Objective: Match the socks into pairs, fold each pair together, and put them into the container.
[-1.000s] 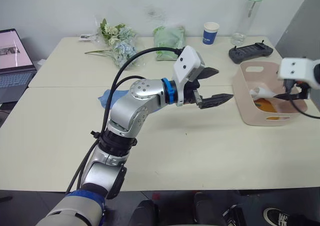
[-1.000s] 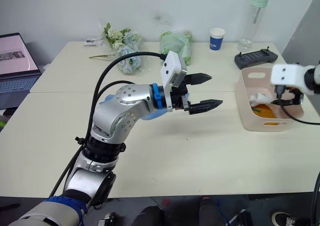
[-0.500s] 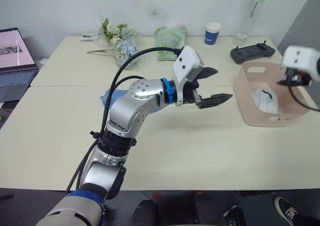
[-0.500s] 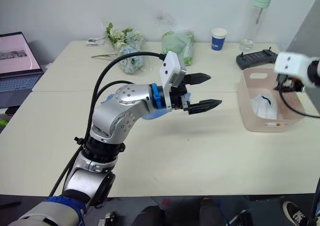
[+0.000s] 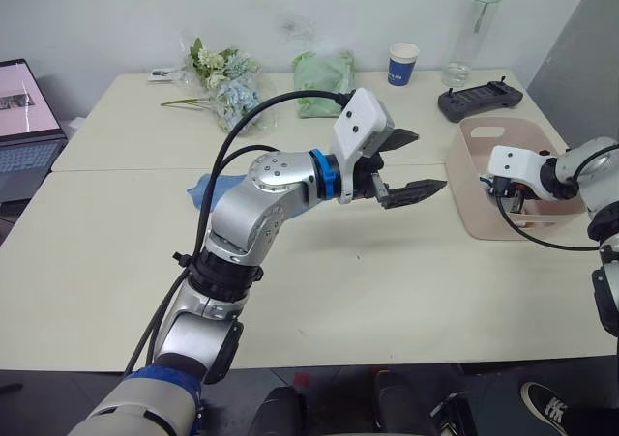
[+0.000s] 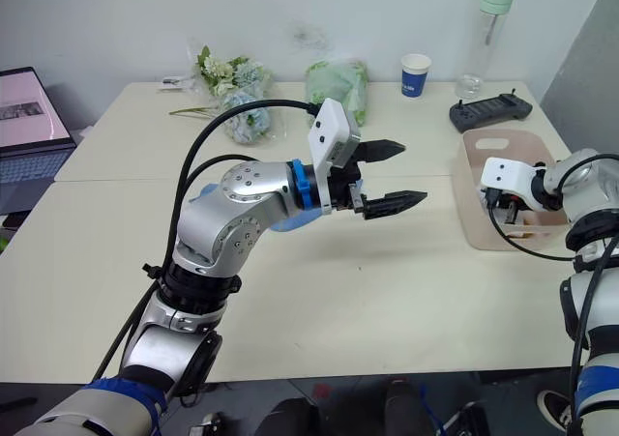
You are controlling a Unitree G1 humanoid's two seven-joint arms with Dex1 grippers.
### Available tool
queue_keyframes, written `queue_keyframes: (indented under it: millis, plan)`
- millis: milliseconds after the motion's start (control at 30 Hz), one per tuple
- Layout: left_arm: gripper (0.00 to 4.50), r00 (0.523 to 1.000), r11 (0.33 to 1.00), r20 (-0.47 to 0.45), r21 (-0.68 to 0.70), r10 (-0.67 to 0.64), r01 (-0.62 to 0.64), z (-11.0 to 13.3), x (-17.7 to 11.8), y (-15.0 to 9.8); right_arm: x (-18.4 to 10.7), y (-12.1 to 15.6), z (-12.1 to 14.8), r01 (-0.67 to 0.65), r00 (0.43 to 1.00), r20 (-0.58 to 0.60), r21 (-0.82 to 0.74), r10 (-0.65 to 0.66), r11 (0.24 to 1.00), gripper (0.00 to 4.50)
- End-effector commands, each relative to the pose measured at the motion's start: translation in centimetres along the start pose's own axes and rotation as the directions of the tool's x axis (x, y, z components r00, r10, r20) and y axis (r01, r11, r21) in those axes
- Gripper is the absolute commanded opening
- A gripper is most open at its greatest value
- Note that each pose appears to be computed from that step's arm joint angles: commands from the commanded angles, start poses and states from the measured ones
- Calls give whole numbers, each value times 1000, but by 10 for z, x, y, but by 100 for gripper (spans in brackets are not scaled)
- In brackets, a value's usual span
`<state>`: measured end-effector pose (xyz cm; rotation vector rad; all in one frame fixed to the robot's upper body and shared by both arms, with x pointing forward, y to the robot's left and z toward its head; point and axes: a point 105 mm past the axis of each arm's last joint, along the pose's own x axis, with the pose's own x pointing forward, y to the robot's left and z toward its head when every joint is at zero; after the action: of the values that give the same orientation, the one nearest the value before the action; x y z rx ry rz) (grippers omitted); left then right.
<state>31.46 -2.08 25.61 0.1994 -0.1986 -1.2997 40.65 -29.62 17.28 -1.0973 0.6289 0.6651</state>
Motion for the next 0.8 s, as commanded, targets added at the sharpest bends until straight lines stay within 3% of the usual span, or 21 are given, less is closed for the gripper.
queue_keyframes:
  millis: [33, 200, 300, 333, 400, 467, 533, 633, 733, 800]
  plan:
    - [450, 1000, 999, 28, 40, 3, -4, 11, -4, -2, -27, -25, 2, 99, 995, 11, -15, -99, 995, 4]
    - [450, 999, 998, -6, 28, 48, -48, 4, -19, 10, -94, -71, 22, 268, 963, 40, -66, -266, 961, 4]
    - [450, 997, 998, -35, 21, 65, -64, -3, -27, 14, -106, -82, 39, 343, 937, 102, -80, -334, 936, 4]
    - [450, 996, 997, -46, 24, 81, -80, -6, -32, 17, -108, -88, 53, 387, 913, 166, -71, -372, 919, 4]
    - [450, 981, 982, -52, 31, 189, -188, -16, -49, 34, -105, -91, 104, 453, 815, 392, 27, -426, 891, 20]
    - [450, 942, 944, -65, 40, 328, -326, -29, -73, 52, -88, -63, 155, 335, 719, 601, 141, -349, 932, 59]
    - [450, 909, 914, -93, 38, 407, -405, -43, -94, 59, -75, -36, 179, 275, 656, 680, 189, -327, 943, 128]
    - [450, 859, 868, -127, 55, 496, -493, -60, -125, 60, -47, -5, 181, 291, 619, 663, 303, -420, 907, 234]
    - [450, 796, 804, -113, 55, 594, -592, -72, -150, 61, -30, 26, 188, 165, 572, 672, 469, -471, 868, 342]
    - [450, 703, 711, -121, 32, 701, -703, -91, -179, 58, -9, 56, 181, 88, 587, 638, 561, -498, 823, 411]
